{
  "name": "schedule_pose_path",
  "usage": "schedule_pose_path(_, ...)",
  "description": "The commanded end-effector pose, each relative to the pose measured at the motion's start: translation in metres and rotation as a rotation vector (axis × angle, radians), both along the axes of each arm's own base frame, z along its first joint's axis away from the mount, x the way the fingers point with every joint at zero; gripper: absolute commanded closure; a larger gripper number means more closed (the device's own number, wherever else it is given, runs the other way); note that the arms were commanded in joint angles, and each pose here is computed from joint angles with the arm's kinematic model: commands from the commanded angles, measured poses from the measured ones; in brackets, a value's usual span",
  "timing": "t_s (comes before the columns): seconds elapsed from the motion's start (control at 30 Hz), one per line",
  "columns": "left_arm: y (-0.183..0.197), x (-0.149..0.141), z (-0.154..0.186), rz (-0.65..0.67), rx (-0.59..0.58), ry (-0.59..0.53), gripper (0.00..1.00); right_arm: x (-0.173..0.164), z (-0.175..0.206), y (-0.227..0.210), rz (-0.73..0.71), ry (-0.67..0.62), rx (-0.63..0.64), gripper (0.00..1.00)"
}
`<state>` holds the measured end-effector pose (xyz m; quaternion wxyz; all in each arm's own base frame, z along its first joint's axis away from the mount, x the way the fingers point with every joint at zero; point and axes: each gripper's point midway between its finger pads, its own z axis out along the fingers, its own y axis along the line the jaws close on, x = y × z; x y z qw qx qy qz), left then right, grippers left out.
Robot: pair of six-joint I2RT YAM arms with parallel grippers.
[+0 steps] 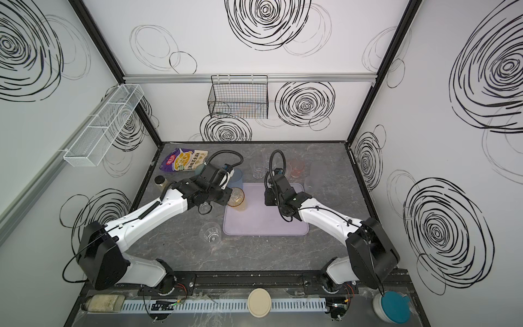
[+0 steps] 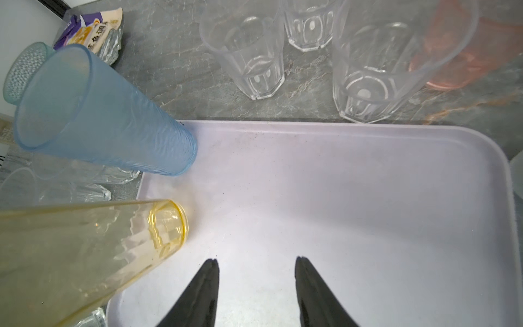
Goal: Place the glasses into the tray
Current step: Place the glass on the tray.
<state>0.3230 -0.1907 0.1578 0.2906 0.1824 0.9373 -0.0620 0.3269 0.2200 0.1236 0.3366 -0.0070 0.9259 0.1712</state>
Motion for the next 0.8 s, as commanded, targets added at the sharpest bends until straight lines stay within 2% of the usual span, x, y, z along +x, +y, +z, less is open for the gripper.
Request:
schedule_pose_path(0.0, 0.012, 0.009, 0.008, 0.018, 0.026, -0.021, 1.00, 0.007, 0.009, 0.011, -0.005, 0.001, 0.016, 0.51)
schedule_pose_path(0.27, 0.017, 0.024, -0.003, 0.038, 0.023, -0.012, 1.00, 0.006, 0.003, 0.021, 0.014, 0.013, 0.014, 0.51)
schedule_pose_path(0.43, 0.007, 0.025, -0.004, 0.008, 0.002, 0.009, 1.00, 0.004, 0.001, 0.020, 0.011, 0.015, 0.010, 0.51)
schedule_pose_path(0.57, 0.007, 0.027, -0.006, 0.003, 0.025, 0.026, 0.98, 0.004, -0.001, 0.020, 0.013, 0.020, 0.008, 0.51)
schedule_pose_path(0.6, 0.007, 0.026, -0.006, 0.003, 0.032, 0.032, 0.92, 0.004, -0.001, 0.021, 0.014, 0.019, 0.009, 0.51)
schedule_pose_path(0.63, 0.007, 0.026, -0.005, 0.001, 0.035, 0.037, 0.91, 0.005, 0.000, 0.021, 0.013, 0.017, 0.011, 0.51)
schedule_pose_path(0.77, 0.003, 0.020, 0.007, -0.016, 0.009, 0.042, 0.93, 0.005, -0.001, 0.022, 0.016, 0.016, 0.011, 0.51)
